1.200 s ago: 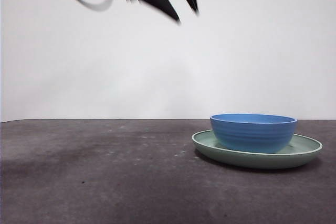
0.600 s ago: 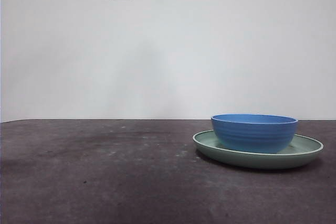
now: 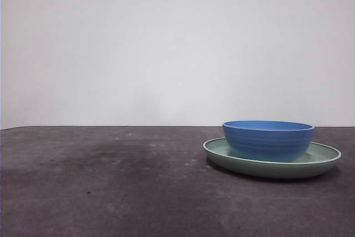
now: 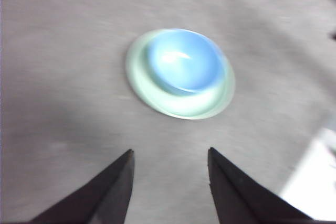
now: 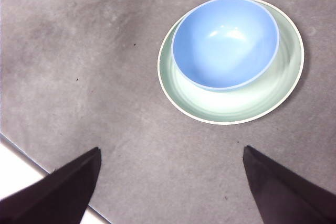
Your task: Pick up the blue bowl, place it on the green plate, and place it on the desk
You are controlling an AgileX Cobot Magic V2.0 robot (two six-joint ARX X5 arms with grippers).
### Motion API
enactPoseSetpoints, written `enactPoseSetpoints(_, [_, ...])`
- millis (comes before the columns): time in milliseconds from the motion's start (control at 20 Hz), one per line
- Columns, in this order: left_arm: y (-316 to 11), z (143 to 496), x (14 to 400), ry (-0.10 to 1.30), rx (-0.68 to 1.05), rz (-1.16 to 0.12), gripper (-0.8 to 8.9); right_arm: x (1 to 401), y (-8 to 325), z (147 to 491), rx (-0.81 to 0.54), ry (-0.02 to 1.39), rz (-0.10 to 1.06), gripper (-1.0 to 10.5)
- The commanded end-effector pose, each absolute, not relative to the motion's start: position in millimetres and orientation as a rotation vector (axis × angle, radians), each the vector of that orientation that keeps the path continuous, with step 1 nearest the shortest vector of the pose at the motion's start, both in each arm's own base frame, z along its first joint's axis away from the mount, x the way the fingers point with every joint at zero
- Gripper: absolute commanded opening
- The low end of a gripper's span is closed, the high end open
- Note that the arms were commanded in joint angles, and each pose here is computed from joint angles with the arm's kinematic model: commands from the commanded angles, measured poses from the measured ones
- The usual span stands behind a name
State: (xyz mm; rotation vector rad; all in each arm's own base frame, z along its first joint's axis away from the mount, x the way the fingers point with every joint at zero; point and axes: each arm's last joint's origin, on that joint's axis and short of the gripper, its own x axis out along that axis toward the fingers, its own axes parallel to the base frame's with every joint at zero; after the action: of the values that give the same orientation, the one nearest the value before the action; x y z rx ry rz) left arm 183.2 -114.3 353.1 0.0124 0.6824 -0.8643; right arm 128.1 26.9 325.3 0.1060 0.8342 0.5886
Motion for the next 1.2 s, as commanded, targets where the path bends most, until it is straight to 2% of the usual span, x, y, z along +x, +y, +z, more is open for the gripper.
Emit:
enactPoseSetpoints(50, [-116,324,180,0.678,-0.046,-0.939,2.26,129,27,331,0.112,0.816,0.587,4.3])
enactPoseSetpoints(300, [-116,281,177,0.724,-0.072,-0.992,2.26,129,27,331,0.112,0.816,0.587,4.3])
enactPoseSetpoints(600, [-117,282,178,0.710,-0.089,-0.992,2.26,129,27,331,0.122,0.820,0.582,4.3])
enactPoseSetpoints(1000, [-117,282,178,0.711,-0.091,-0.991,2.26,142,20,327,0.135,0.849,0.266,4.3])
enactPoseSetpoints(1200, [-117,282,178,0.711,-0.091,-0.991,2.26,163,17,319,0.150,0.879,0.217,4.3])
